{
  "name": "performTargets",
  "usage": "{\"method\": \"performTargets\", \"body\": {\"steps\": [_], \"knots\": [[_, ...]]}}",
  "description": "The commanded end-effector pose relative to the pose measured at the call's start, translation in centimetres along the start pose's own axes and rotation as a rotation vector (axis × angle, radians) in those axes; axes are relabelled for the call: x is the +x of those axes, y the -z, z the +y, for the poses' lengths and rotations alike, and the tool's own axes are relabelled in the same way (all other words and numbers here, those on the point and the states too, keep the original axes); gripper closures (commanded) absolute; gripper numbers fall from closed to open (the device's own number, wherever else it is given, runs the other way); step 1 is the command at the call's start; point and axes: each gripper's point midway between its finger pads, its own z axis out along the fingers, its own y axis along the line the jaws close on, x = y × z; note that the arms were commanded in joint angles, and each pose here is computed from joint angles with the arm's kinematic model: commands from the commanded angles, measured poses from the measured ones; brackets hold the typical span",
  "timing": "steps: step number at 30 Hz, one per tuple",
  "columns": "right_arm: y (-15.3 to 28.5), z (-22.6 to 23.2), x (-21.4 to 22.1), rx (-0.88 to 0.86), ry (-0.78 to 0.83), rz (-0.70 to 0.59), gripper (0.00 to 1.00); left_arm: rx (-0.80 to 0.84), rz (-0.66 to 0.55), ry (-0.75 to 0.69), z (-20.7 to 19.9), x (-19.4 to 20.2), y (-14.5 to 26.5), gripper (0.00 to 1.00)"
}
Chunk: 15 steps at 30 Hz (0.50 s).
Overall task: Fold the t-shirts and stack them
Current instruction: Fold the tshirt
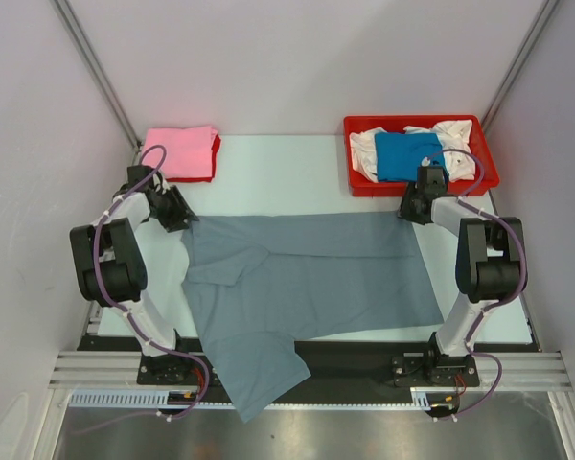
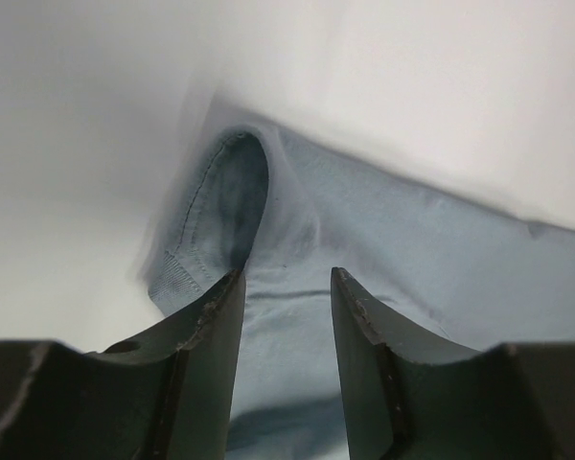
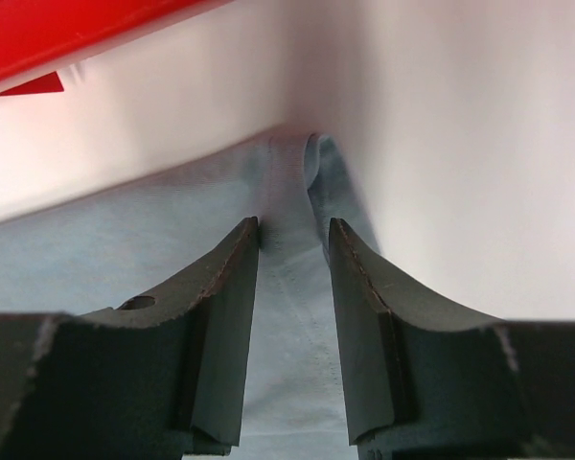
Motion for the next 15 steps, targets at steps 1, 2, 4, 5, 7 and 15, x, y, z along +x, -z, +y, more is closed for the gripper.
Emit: {"method": "performTargets", "body": {"steps": [1, 2, 4, 5, 7, 15], "knots": [[0.0, -0.4, -2.0, 0.023, 0.014, -0.056, 0.59, 0.037, -0.031, 0.0, -0.7, -1.1, 0.1, 0.54], [-0.1, -0.3, -2.0, 0.018, 0.011, -0.057, 0.59, 0.035, -0.031, 0.0, -0.6, -1.0, 0.0, 0.54], [-0.4, -0.2, -1.6, 0.009, 0.007, -0.045, 0.6, 0.032, -0.028, 0.003, -0.6, -0.8, -0.1, 0.54], [-0.5, -0.1, -1.6, 0.004, 0.007, -0.045, 0.6, 0.034, -0.025, 0.006, -0.6, -0.7, -0.2, 0.55], [-0.7, 0.2, -1.5, -0.01, 0.004, -0.039, 0.62, 0.036, -0.022, 0.009, -0.6, -0.7, -0.3, 0.56], [-0.7, 0.4, -1.8, -0.013, -0.006, -0.04, 0.68, 0.026, -0.013, 0.013, -0.4, -1.0, -1.0, 0.54]]}}
